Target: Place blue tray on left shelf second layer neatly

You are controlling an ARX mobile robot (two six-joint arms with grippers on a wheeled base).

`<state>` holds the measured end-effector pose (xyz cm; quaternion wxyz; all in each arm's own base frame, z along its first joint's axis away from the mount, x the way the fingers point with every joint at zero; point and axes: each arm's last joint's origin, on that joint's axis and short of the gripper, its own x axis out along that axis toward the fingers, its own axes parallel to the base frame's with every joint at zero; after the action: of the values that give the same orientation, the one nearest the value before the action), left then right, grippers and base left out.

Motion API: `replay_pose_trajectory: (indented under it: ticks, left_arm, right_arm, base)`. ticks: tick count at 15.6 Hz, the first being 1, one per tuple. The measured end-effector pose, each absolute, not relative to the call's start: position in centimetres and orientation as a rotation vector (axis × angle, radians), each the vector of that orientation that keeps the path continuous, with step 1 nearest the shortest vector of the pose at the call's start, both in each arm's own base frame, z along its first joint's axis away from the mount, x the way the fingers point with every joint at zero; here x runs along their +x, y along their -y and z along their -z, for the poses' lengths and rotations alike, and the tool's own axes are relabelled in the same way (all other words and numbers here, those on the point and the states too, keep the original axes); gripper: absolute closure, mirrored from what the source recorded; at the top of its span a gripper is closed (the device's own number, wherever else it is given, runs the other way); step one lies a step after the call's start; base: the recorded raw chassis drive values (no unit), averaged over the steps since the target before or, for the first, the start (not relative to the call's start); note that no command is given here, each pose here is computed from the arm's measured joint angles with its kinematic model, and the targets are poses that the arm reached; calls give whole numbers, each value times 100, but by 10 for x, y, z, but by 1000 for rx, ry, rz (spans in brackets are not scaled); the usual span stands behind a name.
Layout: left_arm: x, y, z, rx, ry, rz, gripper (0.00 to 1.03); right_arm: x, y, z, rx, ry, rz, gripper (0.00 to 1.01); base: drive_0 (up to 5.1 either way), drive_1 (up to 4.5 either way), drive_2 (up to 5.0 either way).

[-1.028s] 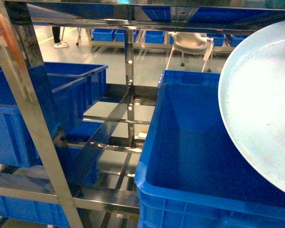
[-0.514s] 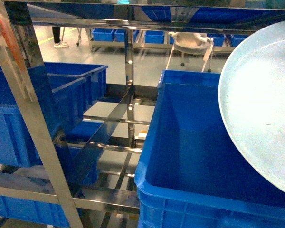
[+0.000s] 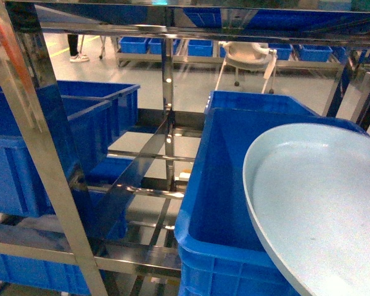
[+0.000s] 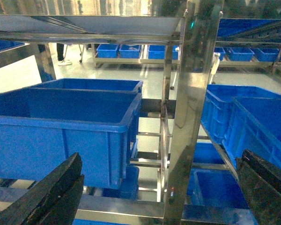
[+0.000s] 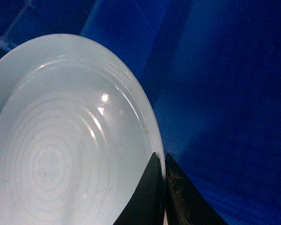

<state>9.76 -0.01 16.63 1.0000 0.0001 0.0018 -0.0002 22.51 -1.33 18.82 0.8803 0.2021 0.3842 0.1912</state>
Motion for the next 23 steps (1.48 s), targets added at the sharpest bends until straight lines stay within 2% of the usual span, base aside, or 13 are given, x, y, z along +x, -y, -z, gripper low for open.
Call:
replay_pose_trajectory:
  ticks: [1,3,4,6,10,12,14,16,18,21,23]
  left_arm:
    - [98,0,-166,0,-4,0,5]
    - [98,0,-166,0,-4,0,5]
    - [98,0,-166,1,-3,0,5]
    - [98,0,-166,0,-4,0,5]
    - [98,0,-166,0,-3,0,5]
    - [98,0,-166,1,-4,0,5]
    - [98,0,-166,0,-4,0,5]
    - [98,0,-166,1,-4,0,5]
    - [98,0,-166,1,-4,0,5]
    - [98,0,-166,1,-4,0,5]
    - [98,0,-166,0,-3,0,5]
  right_arm:
    - [235,15,-176,458,-875,-388,99]
    - [255,18,-155,493,-932,-351,99]
    - [266,21,-148,546,-960,-327,99]
    - [283,19,-142,604,-962,-283,99]
    - [301,6,-142,645,-938,-250,99]
    - [308,6,-135,633,-938,-217,99]
    - [313,7,-137,584,-914,-175,99]
    - [311,9,-144,567,-899,-177,99]
    - [310,9,-157,512,-846,-180,99]
    - [309,11,-156,417,-840,-140,99]
    - [310,16,-151,394,-849,-139,99]
  base:
    - [0,0,0]
    - [0,0,0]
    - [0,0,0]
    - [0,0,0]
    - [0,0,0]
    - [0,0,0]
    - [0,0,0]
    - [0,0,0]
    - [0,0,0]
    - [0,0,0]
    - [0,0,0]
